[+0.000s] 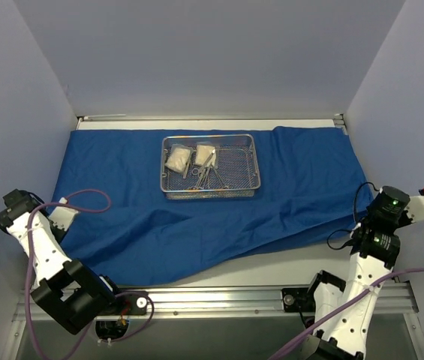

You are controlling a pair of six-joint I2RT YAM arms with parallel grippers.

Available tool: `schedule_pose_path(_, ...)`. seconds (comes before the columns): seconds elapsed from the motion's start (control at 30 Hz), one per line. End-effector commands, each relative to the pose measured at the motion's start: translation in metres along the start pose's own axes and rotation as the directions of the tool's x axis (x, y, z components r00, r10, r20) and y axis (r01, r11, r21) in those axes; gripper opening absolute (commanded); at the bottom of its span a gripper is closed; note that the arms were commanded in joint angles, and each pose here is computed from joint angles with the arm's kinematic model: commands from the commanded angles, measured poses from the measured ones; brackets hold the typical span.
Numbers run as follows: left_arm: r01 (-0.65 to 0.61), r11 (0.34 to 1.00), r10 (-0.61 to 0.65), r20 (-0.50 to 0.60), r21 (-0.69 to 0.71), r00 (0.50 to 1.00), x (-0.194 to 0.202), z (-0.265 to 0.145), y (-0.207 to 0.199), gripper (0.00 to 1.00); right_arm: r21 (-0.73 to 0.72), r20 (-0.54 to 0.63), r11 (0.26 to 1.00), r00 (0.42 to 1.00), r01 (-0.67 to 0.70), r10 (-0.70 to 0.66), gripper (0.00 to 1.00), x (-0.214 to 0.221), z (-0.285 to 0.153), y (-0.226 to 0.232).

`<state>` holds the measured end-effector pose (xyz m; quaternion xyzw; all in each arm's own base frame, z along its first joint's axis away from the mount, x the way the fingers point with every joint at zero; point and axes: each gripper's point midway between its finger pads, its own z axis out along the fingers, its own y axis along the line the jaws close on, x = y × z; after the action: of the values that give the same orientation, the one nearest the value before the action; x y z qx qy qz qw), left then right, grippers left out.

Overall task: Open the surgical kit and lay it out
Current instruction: Open the surgical kit at the center of the board.

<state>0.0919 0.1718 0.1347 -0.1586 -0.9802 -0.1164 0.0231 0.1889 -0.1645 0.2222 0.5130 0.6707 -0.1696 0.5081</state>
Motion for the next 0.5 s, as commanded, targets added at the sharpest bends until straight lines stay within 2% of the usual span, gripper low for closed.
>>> schedule_pose_path(0.0,-0.078,0.988,0.071,-0.061,-0.134,0.996,0.016,-0.009,0.031,0.02,0.108,0.117,0.992,0.992,-0.066,0.053,0.0,-0.021,-0.004,-0.019)
schedule_pose_path(0.13,-0.088,0.991,0.078,-0.1,-0.105,0.992,0.025,-0.002,0.032,0.02,0.19,0.163,0.979,0.986,-0.077,0.046,0.0,-0.024,-0.011,-0.036)
schedule_pose_path(0.17,-0.103,0.991,0.094,-0.104,-0.082,0.99,0.027,0.002,0.028,0.03,0.206,0.187,0.975,0.982,-0.08,0.042,0.08,-0.026,-0.015,-0.041)
schedule_pose_path(0.2,-0.112,0.991,0.103,-0.107,-0.075,0.989,0.027,0.002,0.027,0.09,0.213,0.198,0.973,0.979,-0.088,0.045,0.08,-0.028,-0.017,-0.043)
schedule_pose_path(0.23,-0.126,0.991,0.122,-0.093,-0.045,0.988,0.026,0.006,0.019,0.19,0.213,0.194,0.974,0.98,-0.08,0.038,0.26,-0.025,-0.018,-0.044)
schedule_pose_path(0.27,-0.141,0.99,0.139,-0.091,-0.01,0.986,0.028,0.006,0.011,0.38,0.215,0.201,0.973,0.979,-0.088,0.044,0.37,-0.025,-0.019,-0.045)
schedule_pose_path(0.3,-0.167,0.986,0.166,-0.084,0.005,0.983,0.028,0.005,0.007,0.51,0.219,0.21,0.971,0.976,-0.095,0.048,0.48,-0.026,-0.02,-0.047)
schedule_pose_path(0.33,-0.172,0.985,0.171,-0.074,0.003,0.982,0.027,0.001,0.007,0.63,0.212,0.214,0.973,0.976,-0.095,0.049,0.65,-0.028,-0.022,-0.045)
schedule_pose_path(0.37,-0.173,0.985,0.172,-0.05,-0.008,0.984,0.025,-0.004,0.007,0.76,0.202,0.215,0.975,0.975,-0.092,0.047,0.72,-0.031,-0.024,-0.043)
schedule_pose_path(0.4,-0.173,0.985,0.172,-0.035,-0.022,0.985,0.022,-0.009,0.01,0.79,0.184,0.209,0.979,0.977,-0.083,0.044,0.81,-0.033,-0.024,-0.039)
schedule_pose_path(0.47,-0.158,0.986,0.16,0.032,-0.06,0.987,0.011,-0.032,0.021,0.83,0.129,0.223,0.988,0.973,-0.083,0.052,0.86,-0.046,-0.029,-0.026)
